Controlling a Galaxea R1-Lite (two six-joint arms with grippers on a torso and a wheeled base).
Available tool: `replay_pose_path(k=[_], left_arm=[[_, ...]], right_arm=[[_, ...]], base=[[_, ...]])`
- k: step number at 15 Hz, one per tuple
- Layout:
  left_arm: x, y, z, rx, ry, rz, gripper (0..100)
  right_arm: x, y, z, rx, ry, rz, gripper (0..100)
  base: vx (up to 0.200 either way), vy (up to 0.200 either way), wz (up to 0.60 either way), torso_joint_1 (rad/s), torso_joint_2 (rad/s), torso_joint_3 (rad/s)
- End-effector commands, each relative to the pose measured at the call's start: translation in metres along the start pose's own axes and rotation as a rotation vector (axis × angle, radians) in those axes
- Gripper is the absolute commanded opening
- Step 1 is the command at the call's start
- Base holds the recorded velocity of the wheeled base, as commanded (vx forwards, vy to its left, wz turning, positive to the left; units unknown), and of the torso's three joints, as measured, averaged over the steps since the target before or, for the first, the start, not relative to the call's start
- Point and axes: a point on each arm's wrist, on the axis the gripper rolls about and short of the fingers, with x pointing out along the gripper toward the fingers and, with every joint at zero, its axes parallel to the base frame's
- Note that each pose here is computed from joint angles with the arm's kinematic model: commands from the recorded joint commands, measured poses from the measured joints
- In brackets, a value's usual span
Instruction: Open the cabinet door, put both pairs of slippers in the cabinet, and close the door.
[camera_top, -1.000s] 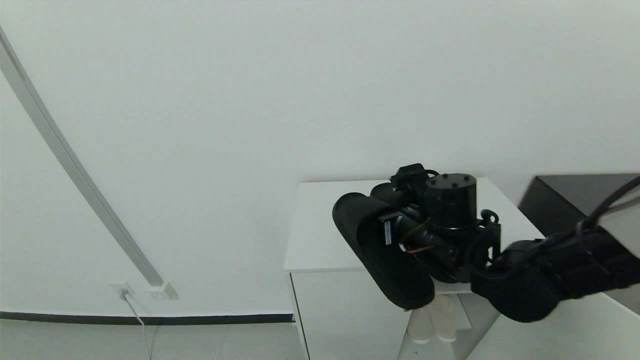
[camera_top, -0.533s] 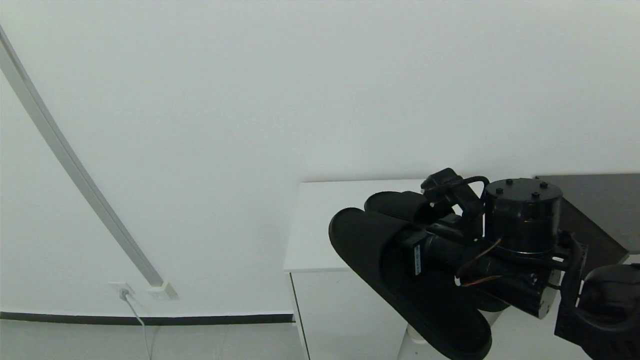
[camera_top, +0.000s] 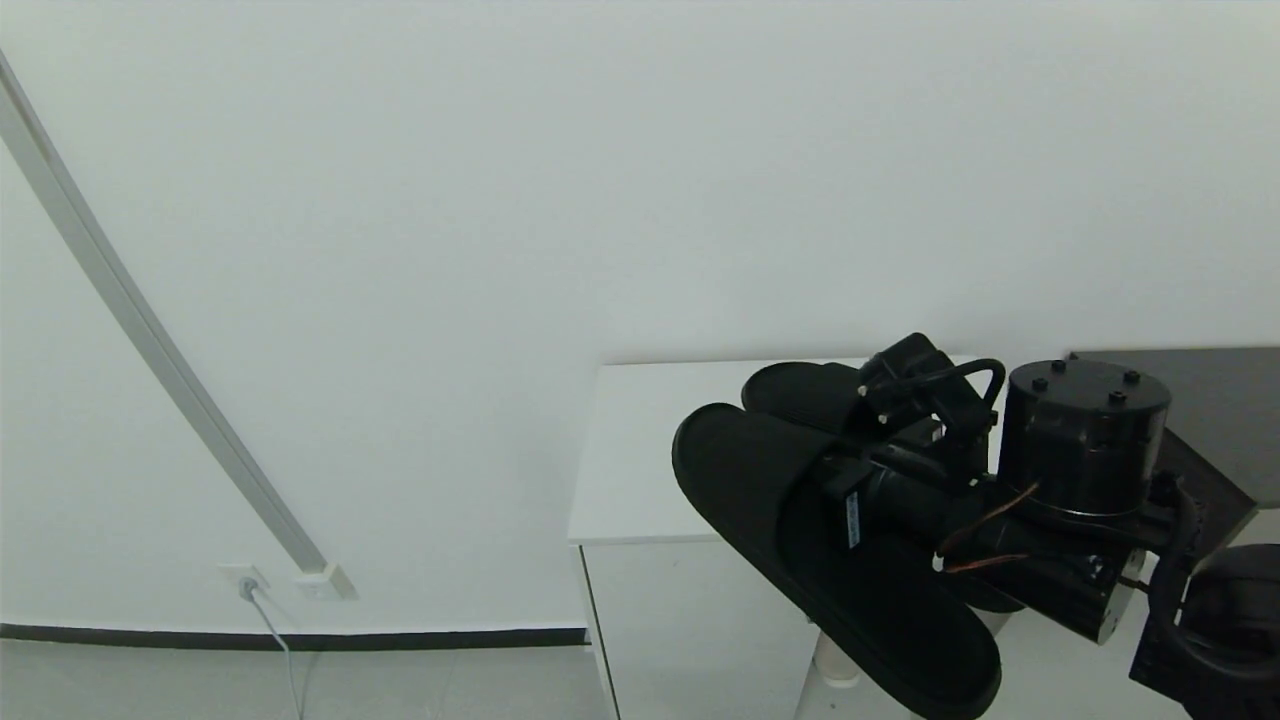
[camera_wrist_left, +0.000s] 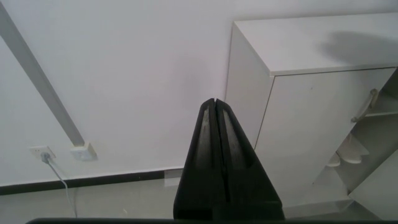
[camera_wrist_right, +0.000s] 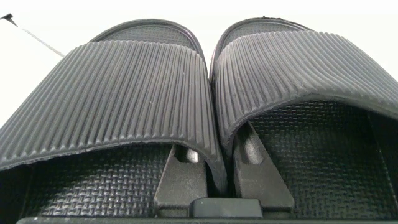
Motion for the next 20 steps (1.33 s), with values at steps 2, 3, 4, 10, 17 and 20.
replay_pose_path(k=[2, 3, 4, 10, 17, 20], left_arm=[[0.0, 0.0, 0.0, 0.0, 0.0, 0.0, 0], [0.0, 0.0, 0.0, 0.0, 0.0, 0.002, 0], [0.0, 0.0, 0.0, 0.0, 0.0, -0.001, 0], [0.0, 0.0, 0.0, 0.0, 0.002, 0.0, 0], [0.0, 0.0, 0.0, 0.0, 0.0, 0.0, 0], [0.0, 0.0, 0.0, 0.0, 0.002, 0.0, 0]], right_arm=[[0.001, -0.001, -0.001, -0.001, 0.004, -0.004, 0], [0.001, -0.002, -0.001, -0.001, 0.005, -0.007, 0], [0.002, -0.005, -0.002, -0.001, 0.008, -0.019, 0], [0.007, -0.014, -0.007, 0.002, 0.026, -0.042, 0], [0.012, -0.013, -0.015, 0.0, 0.052, -0.04, 0], [0.013, -0.013, -0.015, 0.0, 0.049, -0.04, 0]], base=[[-0.2, 0.0, 0.0, 0.007, 0.0, 0.0], [-0.2, 0.0, 0.0, 0.012, 0.01, 0.002], [-0.2, 0.0, 0.0, -0.012, 0.0, 0.002], [-0.067, 0.0, 0.0, -0.003, 0.0, 0.002], [0.0, 0.0, 0.0, 0.0, 0.0, 0.0], [0.0, -0.2, 0.0, 0.004, 0.0, 0.004]])
